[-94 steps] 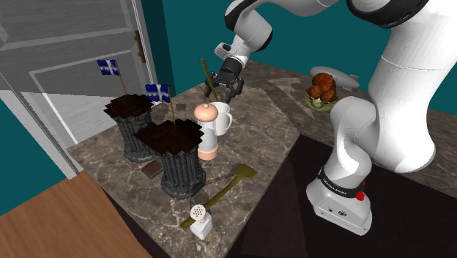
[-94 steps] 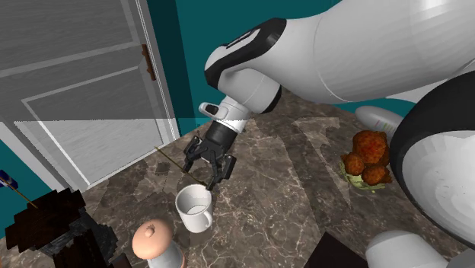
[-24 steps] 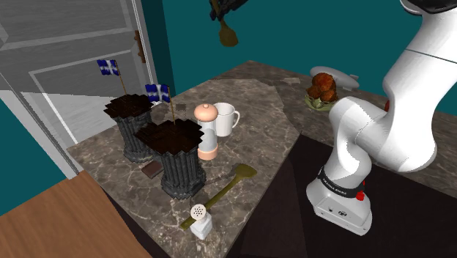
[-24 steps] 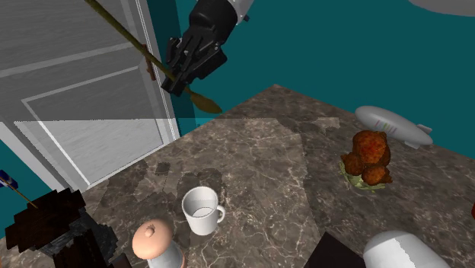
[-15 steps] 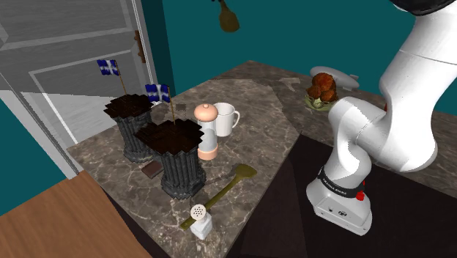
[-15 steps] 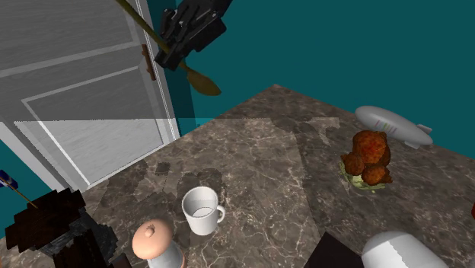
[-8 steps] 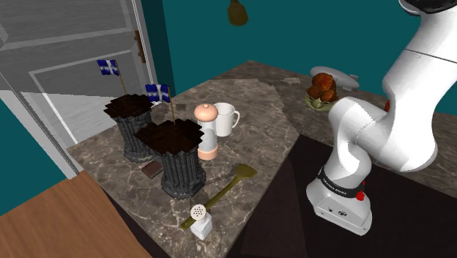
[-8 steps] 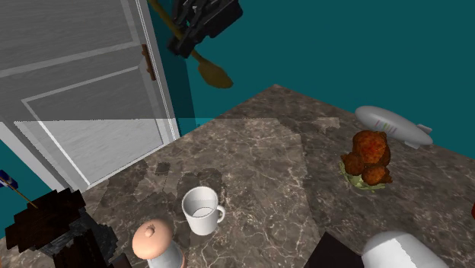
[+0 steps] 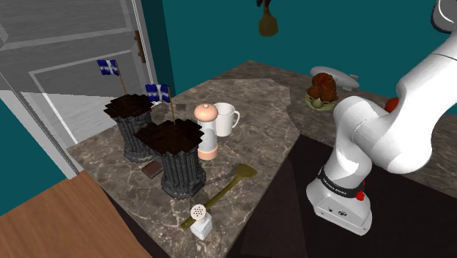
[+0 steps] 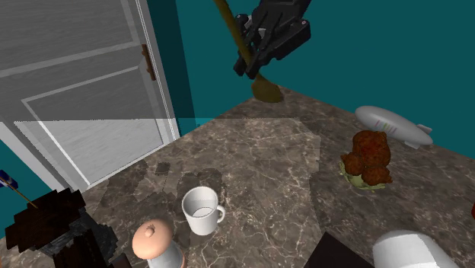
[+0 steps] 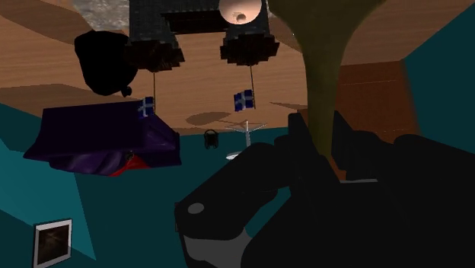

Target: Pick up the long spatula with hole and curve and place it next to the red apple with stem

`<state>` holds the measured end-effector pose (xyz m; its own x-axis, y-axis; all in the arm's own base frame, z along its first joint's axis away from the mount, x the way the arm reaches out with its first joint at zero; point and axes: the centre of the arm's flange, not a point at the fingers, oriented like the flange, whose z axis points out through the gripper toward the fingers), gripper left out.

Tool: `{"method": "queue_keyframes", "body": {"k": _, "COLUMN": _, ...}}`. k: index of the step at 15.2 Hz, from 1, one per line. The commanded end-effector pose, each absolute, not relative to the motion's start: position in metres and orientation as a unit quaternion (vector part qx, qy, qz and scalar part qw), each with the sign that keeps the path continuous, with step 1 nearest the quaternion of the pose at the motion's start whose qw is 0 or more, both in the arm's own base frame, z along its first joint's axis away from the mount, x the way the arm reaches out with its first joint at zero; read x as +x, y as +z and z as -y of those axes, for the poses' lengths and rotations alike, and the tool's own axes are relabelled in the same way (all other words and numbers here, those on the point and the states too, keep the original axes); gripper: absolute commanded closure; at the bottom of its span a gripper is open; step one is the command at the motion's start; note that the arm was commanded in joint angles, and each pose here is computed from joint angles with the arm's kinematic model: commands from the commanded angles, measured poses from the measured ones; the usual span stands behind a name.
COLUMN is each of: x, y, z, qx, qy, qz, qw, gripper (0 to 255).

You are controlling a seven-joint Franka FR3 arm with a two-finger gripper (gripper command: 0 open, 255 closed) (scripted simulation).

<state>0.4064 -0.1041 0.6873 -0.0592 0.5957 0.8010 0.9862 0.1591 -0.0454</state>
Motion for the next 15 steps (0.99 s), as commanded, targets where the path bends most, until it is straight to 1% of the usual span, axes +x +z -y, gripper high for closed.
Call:
{"method": "queue_keyframes", "body": {"k": 1, "x": 0.386, "y": 0.680, "z": 0.119, "qx": -0.587, "qy": -0.275, "qz": 0.674, "qw": 0.354, "gripper": 255}}
{"method": "queue_keyframes", "body": {"k": 15, "x": 0.248, "y": 0.633, "z": 0.232, "qx": -0.587, "qy": -0.275, "qz": 0.674, "qw": 0.354, "gripper": 255}}
